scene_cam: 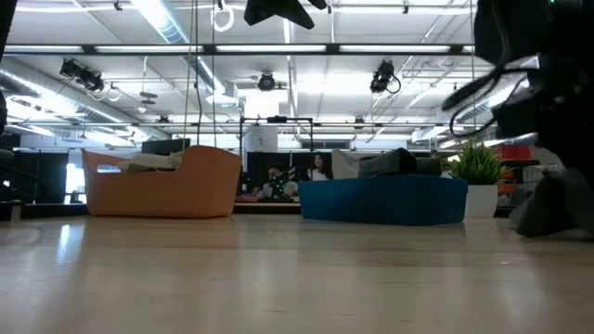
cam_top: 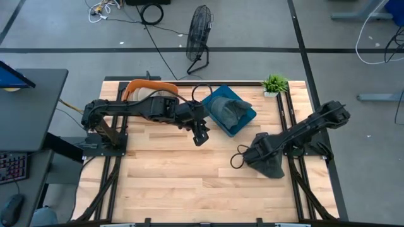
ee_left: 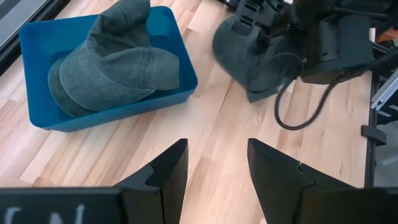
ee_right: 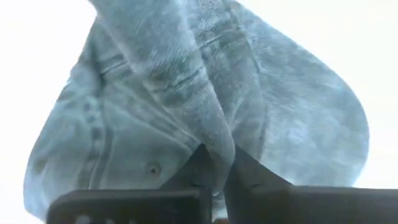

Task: Pick & Place hat
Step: Put the gray cap into the blue bin

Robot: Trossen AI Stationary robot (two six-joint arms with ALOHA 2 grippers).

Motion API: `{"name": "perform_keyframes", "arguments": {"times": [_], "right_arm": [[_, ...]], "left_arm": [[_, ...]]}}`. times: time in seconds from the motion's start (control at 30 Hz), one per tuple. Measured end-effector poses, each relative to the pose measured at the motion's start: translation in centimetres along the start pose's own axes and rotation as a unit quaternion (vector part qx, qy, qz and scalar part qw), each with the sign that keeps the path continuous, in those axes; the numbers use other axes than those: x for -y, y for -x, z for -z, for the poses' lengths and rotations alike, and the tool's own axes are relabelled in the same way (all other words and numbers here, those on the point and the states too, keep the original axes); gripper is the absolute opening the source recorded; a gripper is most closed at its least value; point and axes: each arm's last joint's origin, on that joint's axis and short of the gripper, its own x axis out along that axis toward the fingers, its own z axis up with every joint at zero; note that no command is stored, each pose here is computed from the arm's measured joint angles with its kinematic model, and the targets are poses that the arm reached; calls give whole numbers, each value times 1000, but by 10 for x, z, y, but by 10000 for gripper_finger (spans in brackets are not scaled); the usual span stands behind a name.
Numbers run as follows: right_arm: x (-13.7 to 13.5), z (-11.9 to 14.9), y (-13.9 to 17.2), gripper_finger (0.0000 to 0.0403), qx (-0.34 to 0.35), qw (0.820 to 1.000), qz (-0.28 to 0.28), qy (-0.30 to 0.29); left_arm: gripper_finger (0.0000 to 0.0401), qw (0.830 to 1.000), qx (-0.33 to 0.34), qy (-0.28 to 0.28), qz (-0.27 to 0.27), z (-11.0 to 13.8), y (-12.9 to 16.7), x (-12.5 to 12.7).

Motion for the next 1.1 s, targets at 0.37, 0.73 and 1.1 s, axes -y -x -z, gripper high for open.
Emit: {"name": "perform_keyframes", "arguments": {"times": [0.37, 0.73, 1.1], "right_arm": [[2, -2, 86, 10, 51, 989, 14, 141], [19, 14, 158, 4, 99, 948, 165, 252], [53, 5, 163, 3, 48, 891, 295, 342]], "left_arm": [[170, 1000, 0, 0, 0, 0, 0, 0], [170, 1000, 0, -1, 0, 0, 0, 0], [170, 1000, 0, -1, 0, 0, 0, 0]]}}
